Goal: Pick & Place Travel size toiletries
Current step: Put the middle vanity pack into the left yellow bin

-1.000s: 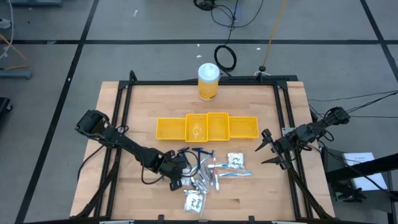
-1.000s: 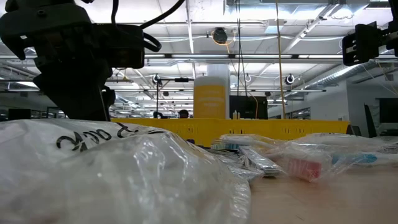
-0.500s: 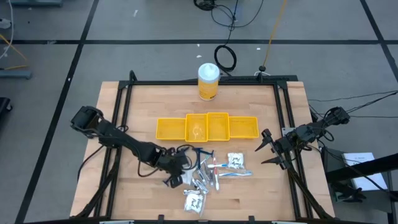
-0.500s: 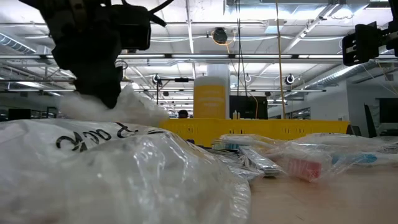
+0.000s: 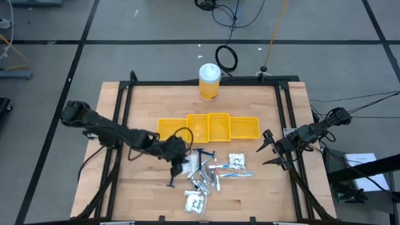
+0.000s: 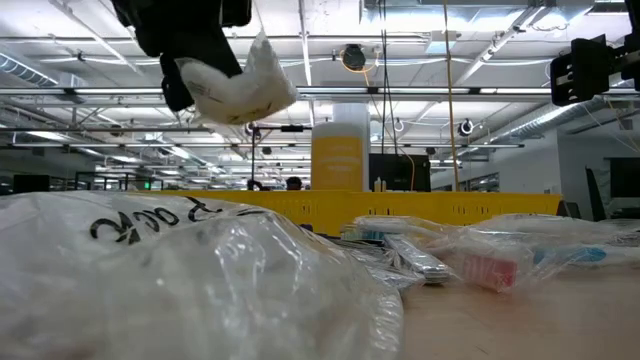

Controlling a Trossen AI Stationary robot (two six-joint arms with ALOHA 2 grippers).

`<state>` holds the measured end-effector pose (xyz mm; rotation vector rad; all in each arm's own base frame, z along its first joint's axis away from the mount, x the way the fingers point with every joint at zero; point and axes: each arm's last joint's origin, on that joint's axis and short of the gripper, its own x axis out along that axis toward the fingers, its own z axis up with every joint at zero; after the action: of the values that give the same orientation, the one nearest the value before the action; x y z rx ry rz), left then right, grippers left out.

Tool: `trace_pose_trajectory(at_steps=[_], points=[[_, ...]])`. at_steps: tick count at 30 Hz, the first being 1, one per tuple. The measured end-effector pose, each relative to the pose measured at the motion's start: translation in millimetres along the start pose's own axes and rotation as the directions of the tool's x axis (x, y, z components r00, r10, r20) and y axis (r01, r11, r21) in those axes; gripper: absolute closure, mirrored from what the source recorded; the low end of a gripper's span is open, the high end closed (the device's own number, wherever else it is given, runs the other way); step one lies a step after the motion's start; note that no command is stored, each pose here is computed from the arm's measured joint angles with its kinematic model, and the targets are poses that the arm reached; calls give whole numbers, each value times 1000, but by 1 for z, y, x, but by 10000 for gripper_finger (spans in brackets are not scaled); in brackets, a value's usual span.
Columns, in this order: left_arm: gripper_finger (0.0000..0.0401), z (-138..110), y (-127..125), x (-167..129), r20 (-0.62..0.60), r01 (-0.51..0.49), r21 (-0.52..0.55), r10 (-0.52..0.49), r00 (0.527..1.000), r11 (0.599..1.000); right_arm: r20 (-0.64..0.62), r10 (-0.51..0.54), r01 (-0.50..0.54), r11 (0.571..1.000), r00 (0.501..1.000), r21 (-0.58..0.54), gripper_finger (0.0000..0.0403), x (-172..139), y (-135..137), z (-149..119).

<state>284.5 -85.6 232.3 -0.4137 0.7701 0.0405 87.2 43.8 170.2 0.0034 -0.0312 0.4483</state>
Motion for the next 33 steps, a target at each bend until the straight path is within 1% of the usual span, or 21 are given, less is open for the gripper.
trace_pose_trajectory(at_steps=[2,4,7,11,15,18,22,23,25,27,33], points=[[309,6,5,-8,27,-7,17,6,1000,1000,0,0,0,1000,1000,0,149,0,0,0],[309,10,12,-15,36,-40,37,39,999,999,0,0,0,1000,1000,0,149,0,0,0],[309,14,23,-23,55,-123,60,120,991,991,0,0,0,1000,1000,0,149,0,0,0],[308,16,41,-26,57,-276,54,273,960,960,0,0,0,1000,1000,0,149,0,0,0],[308,16,59,-28,22,-413,50,412,911,910,0,0,0,1000,1000,0,149,0,0,0],[308,14,73,-30,-11,-513,32,513,858,858,0,0,0,1000,1000,0,149,0,0,0],[308,14,87,-35,-31,-619,0,619,785,785,0,0,0,1000,1000,0,149,0,0,0],[308,14,90,-35,-38,-630,-1,629,776,777,0,0,0,1000,1000,0,149,0,0,0],[308,15,93,-36,-47,-635,-4,635,771,772,0,0,0,1000,1000,0,149,0,0,0],[308,15,95,-36,-57,-626,-1,625,778,780,0,0,0,1000,1000,0,149,0,0,0],[308,15,94,-35,-92,-568,23,568,818,823,0,0,0,1000,1000,0,149,0,0,0]])
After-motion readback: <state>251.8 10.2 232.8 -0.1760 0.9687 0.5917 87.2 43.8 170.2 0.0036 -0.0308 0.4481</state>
